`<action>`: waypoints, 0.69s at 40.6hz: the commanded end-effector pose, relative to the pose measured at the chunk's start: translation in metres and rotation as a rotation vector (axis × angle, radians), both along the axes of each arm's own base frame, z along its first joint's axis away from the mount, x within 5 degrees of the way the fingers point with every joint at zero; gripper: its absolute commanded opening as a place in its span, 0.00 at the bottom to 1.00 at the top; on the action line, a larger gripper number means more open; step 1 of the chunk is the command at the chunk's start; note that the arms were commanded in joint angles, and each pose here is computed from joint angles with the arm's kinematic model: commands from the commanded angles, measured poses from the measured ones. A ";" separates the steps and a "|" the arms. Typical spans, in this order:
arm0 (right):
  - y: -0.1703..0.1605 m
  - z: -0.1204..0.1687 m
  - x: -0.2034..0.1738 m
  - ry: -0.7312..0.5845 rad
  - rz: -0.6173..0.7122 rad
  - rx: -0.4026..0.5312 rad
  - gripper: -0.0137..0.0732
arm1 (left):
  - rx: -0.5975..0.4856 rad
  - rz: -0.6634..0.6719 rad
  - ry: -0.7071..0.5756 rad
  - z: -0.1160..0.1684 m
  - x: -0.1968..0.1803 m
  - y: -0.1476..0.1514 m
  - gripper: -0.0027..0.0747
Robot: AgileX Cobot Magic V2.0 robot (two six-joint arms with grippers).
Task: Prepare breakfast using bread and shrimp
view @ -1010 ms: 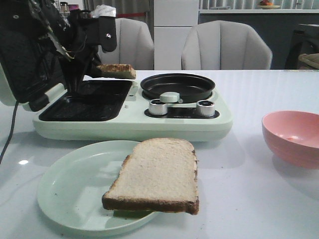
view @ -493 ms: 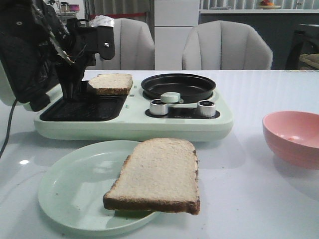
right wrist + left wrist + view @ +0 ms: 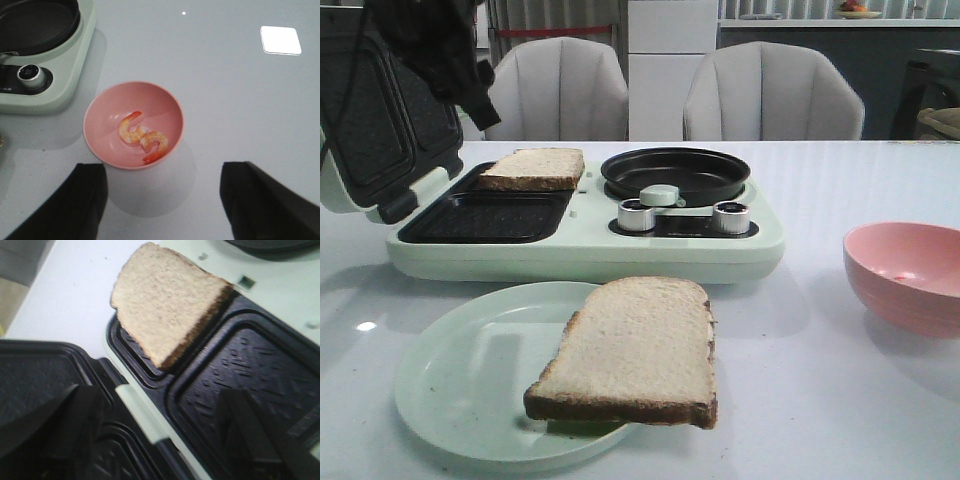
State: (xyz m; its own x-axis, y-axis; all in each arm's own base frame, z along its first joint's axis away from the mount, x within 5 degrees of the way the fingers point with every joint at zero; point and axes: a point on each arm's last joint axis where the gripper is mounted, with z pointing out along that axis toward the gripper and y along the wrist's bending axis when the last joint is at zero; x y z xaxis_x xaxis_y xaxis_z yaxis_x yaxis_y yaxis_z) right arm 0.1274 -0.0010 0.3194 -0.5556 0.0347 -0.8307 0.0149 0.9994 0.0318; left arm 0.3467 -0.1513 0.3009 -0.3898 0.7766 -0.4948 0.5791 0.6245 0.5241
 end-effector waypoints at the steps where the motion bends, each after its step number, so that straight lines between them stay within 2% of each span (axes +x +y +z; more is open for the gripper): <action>1: -0.001 0.015 0.004 -0.105 -0.002 -0.007 0.82 | -0.148 0.034 -0.039 0.051 -0.028 0.004 0.70; 8: 0.000 0.015 0.004 -0.106 -0.002 -0.007 0.82 | -0.411 0.070 0.022 0.086 -0.076 0.016 0.70; 13: 0.000 0.015 0.004 -0.106 -0.002 -0.007 0.82 | -0.551 0.059 0.056 0.091 -0.109 0.023 0.70; 22: 0.000 0.015 0.004 -0.106 -0.002 -0.007 0.82 | -0.595 0.044 0.061 0.078 -0.165 0.047 0.70; 28: 0.000 0.015 0.004 -0.106 -0.002 -0.007 0.82 | -0.621 0.035 0.033 0.068 -0.200 0.066 0.65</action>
State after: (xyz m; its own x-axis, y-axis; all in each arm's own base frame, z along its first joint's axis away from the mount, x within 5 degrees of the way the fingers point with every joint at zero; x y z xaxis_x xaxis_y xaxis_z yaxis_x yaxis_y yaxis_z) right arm 0.1274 -0.0010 0.3194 -0.5556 0.0347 -0.8307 0.0149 0.9994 0.0318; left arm 0.1621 -0.0918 0.3558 -0.5071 0.4042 -0.7612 0.5712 0.8190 0.0545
